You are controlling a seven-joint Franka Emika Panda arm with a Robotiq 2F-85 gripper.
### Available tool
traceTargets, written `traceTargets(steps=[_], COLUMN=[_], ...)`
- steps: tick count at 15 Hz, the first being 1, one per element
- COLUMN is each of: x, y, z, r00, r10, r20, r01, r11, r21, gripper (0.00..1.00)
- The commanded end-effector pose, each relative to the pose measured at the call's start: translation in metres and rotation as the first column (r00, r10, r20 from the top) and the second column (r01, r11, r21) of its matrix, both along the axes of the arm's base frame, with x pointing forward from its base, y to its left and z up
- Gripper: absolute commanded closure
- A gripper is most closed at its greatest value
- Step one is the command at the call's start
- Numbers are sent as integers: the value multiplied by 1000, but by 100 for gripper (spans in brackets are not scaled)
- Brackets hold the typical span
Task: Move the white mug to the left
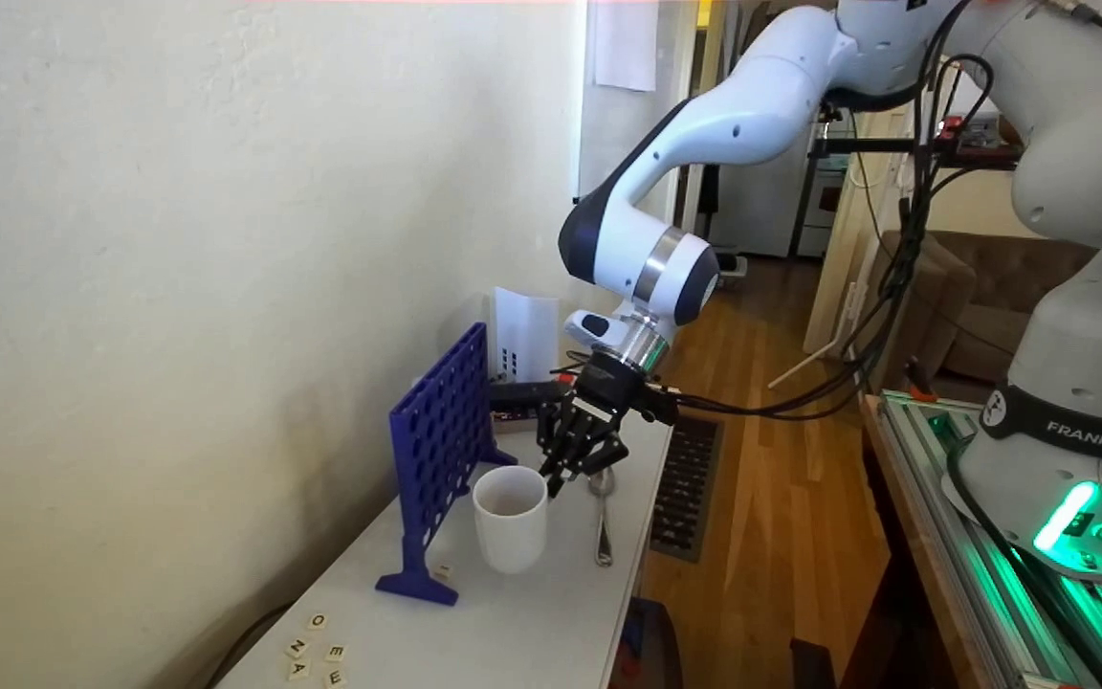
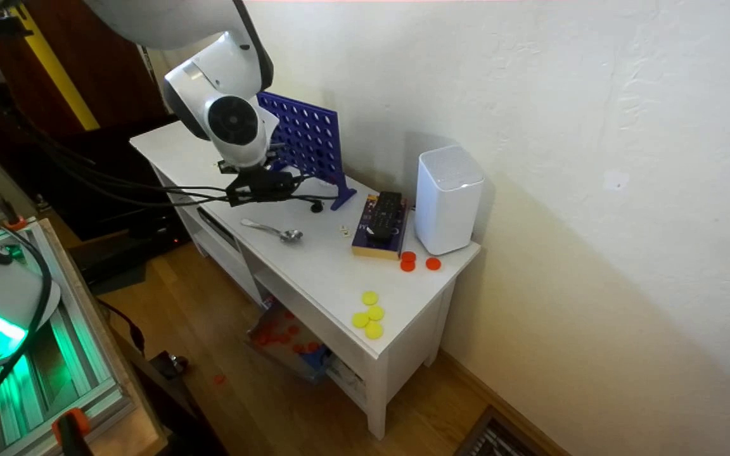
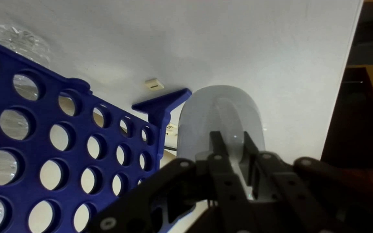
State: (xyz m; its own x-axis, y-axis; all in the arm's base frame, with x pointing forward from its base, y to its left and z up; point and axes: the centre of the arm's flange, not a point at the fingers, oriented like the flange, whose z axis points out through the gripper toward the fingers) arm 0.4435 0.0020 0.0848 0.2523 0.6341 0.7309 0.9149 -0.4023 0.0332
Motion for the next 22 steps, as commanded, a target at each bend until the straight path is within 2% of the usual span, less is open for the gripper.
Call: traceTargets(steps=[1, 8, 11, 16, 19, 22], x=[-21, -35, -38, -37, -42, -44], y=[26, 44, 55, 66, 81, 101], z=[-46, -81, -82, -66, -56, -49], r00=[998, 997, 995, 993, 992, 992], r10=[-14, -20, -24, 24, 54, 60], r20=[63, 77, 99, 118, 117, 115], r01=[12, 13, 12, -32, -58, -64], r11=[999, 996, 993, 997, 998, 998], r21=[42, 92, 120, 68, 30, 25], gripper=[96, 96, 96, 96, 96, 96])
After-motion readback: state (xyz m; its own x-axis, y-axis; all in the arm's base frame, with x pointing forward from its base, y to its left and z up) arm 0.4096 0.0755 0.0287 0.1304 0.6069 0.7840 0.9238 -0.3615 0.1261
